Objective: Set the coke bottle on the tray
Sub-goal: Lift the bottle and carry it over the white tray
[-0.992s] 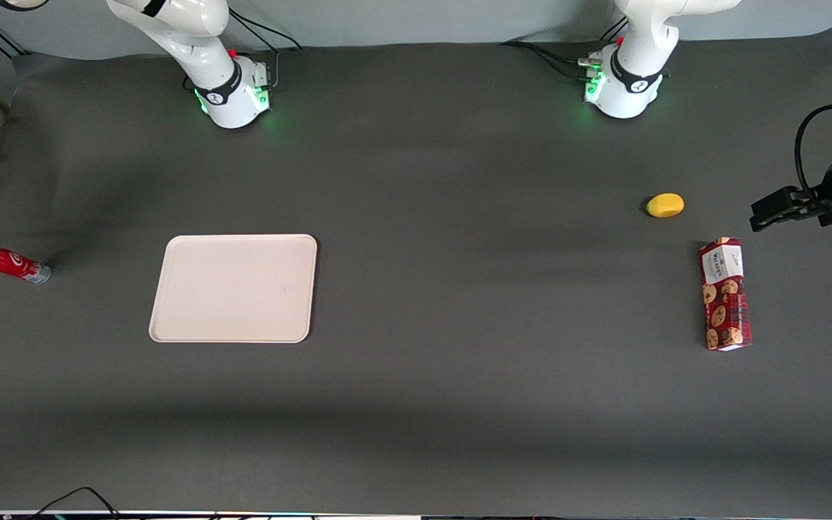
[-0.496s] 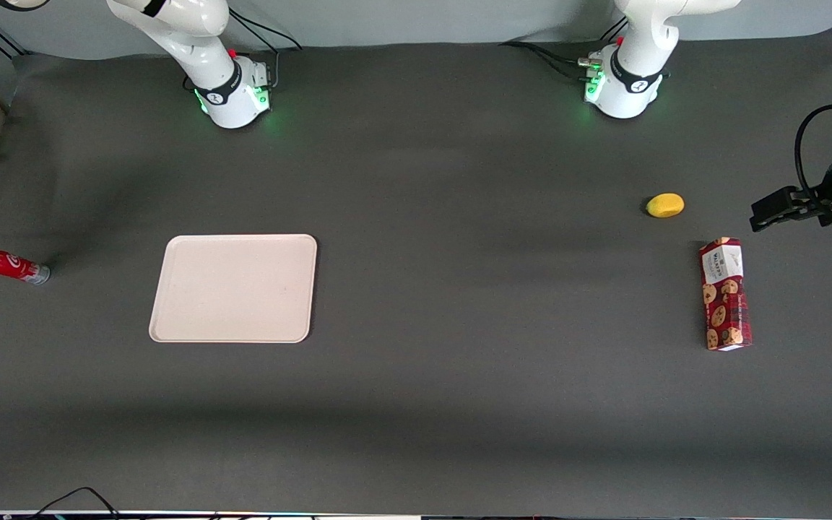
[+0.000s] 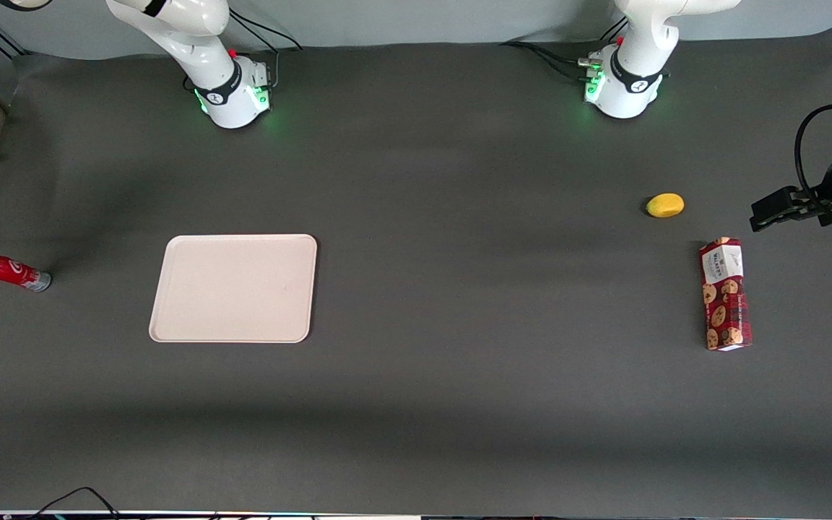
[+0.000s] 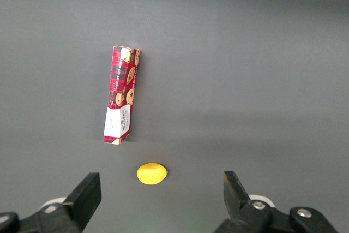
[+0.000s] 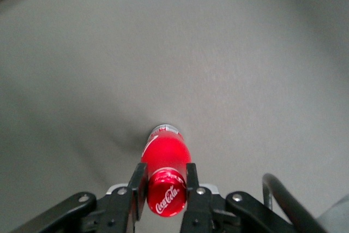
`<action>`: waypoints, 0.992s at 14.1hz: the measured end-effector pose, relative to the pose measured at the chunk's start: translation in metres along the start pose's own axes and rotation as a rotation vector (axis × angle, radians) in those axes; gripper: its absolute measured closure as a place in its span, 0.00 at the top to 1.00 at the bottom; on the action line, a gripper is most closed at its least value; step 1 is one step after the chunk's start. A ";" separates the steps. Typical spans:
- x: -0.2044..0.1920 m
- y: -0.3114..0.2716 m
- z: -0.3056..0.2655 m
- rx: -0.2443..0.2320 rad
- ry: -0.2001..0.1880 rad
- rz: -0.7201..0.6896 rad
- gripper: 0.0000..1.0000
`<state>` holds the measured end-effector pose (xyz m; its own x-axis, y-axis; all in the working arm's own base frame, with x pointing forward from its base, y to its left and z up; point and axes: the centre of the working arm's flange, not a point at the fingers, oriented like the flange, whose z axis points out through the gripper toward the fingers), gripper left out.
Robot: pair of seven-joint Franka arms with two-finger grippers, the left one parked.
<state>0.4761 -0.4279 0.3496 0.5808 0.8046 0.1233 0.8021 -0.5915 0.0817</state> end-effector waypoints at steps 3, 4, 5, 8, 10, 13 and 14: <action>0.019 0.001 -0.037 -0.010 0.003 -0.008 0.33; 0.033 0.000 -0.054 -0.009 -0.010 -0.002 0.33; 0.049 -0.002 -0.073 0.002 -0.024 0.013 0.33; 0.113 -0.016 -0.142 0.050 -0.051 0.070 0.33; 0.163 -0.032 -0.187 0.086 -0.072 0.129 0.33; 0.242 -0.059 -0.236 0.114 -0.109 0.214 0.33; 0.272 -0.070 -0.248 0.117 -0.120 0.244 0.33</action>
<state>0.5430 -0.1805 0.6224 0.7653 0.6436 0.0070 0.6430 -0.7641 -0.0517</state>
